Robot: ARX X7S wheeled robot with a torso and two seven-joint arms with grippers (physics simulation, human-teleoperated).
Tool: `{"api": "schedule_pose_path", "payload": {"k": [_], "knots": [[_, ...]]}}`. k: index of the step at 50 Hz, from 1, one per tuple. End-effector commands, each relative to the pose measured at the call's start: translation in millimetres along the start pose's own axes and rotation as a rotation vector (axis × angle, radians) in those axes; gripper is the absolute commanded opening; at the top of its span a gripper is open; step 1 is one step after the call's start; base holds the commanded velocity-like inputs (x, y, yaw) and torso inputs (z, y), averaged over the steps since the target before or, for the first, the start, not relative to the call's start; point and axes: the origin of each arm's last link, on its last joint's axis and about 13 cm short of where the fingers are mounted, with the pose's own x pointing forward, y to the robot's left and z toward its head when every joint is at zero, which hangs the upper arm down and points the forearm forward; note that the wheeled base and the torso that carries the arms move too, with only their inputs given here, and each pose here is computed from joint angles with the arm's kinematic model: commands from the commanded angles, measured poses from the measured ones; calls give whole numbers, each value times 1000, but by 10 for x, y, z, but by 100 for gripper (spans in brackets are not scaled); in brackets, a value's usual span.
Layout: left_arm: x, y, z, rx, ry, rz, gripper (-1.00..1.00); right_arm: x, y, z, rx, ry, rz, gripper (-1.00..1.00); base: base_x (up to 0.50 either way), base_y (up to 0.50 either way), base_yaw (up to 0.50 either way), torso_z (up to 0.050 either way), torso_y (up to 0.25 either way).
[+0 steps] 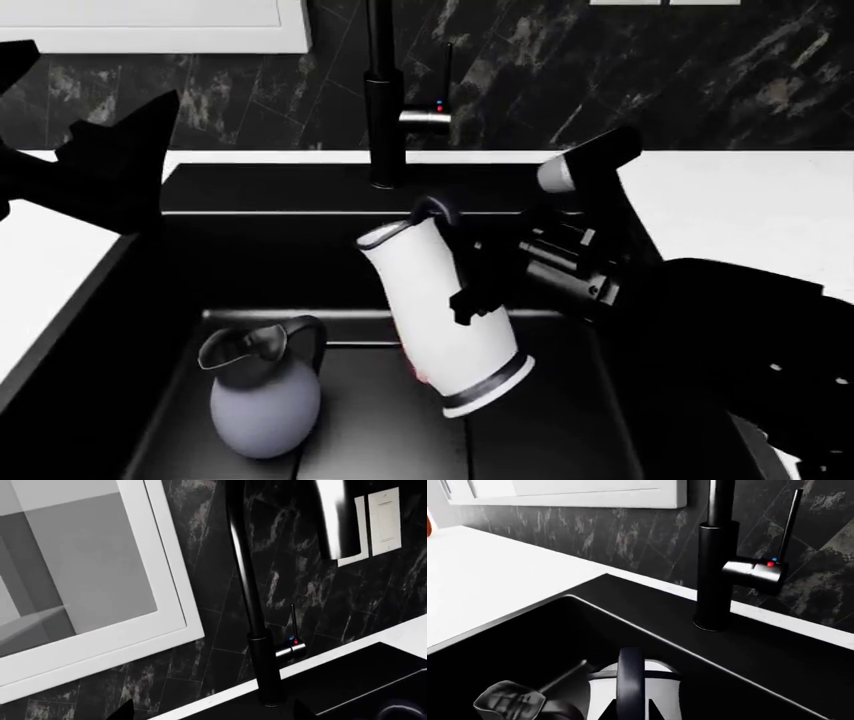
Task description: Pick the pitcher and pitcher and place them in the sink. Then turn on the water.
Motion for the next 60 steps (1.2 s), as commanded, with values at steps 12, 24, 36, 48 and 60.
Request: {"api": "schedule_pose_path", "payload": {"k": [12,24,36,48,60], "knots": [[-10,-7,17,8,-8,-4,100,242,142,-704,254,-37,30,-100,0,0,0,-13,0],[-21,-5,36,11,-10,-5,100,338,242,-835,270,32,71,-100,0,0,0,-15,0],[-22,-9,51,16,-12,-5,100,346,256,-910,290,37,71,-100,0,0,0,-16,0],[-13,-9,56,19,-11,-7,100,333,254,-932,295,40,65,-100,0,0,0,-17,0],[-4,-6,60,17,-14,-8,100,285,249,-925,292,50,59,-100,0,0,0,-19,0]]}}
